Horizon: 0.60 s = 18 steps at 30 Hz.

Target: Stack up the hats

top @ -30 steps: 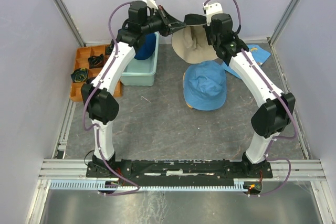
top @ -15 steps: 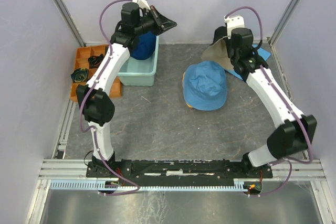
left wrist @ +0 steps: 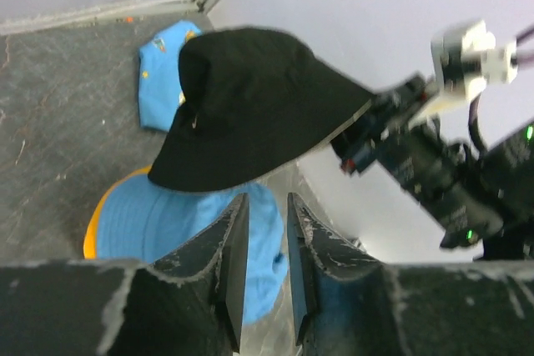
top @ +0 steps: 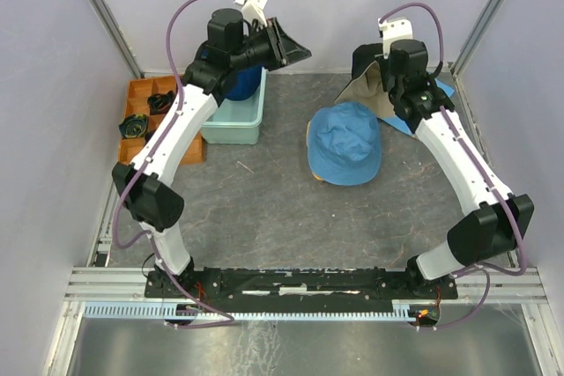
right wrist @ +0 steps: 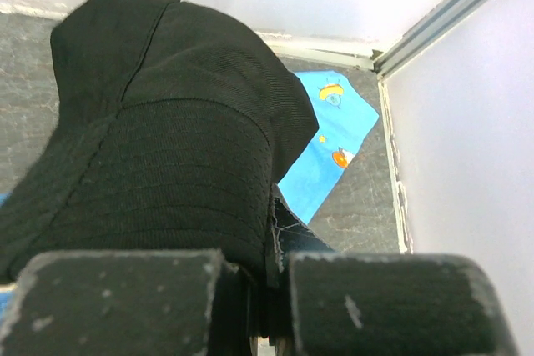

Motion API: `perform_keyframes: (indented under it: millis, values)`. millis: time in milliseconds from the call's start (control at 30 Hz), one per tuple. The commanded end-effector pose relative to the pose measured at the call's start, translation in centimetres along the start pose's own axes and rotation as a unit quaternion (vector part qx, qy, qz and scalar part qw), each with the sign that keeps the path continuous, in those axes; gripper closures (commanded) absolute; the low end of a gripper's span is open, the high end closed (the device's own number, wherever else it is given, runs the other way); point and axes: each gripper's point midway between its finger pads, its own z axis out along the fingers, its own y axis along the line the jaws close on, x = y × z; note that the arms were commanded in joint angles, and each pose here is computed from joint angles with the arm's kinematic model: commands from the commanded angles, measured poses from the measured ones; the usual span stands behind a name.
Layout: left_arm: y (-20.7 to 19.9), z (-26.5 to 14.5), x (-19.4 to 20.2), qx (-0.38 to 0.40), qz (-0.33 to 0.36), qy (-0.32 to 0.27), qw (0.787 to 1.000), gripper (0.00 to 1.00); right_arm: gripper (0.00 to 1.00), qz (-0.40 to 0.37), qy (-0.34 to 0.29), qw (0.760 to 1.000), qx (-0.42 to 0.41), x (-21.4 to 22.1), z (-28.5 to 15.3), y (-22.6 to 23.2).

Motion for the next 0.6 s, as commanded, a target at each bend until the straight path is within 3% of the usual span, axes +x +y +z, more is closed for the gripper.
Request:
perform_keyframes:
  millis: [0,100,267,400,467,567]
  values:
    - [-3.4,-3.6,0.8,0.003,0.089,-0.001,0.996,0.66,1.00,0.038,-0.052,0.998,-0.009,-5.1,-1.0,-0.2]
    - [-5.3,-5.0,2.0,0.013,0.116,0.004,0.993,0.54,1.00,0.032,-0.052,0.998,-0.016,-5.5,-1.2,0.6]
    - [-6.1,-5.1,5.0,0.014,0.136,0.024,0.990,0.43,1.00,0.020,-0.054,0.998,-0.026,-6.1,-1.8,2.2]
    - [-5.4,-4.0,6.2,0.020,0.083,0.015,0.996,0.31,1.00,0.017,-0.061,0.997,-0.031,-6.7,-2.5,3.5]
    - [-5.0,-3.5,6.5,0.020,0.039,0.003,0.999,0.19,1.00,0.018,-0.064,0.997,-0.028,-6.9,-2.6,3.7]
    - [-4.1,-3.0,6.8,0.008,-0.023,-0.012,1.000,0.15,1.00,0.023,-0.070,0.997,-0.026,-7.2,-2.8,3.7]
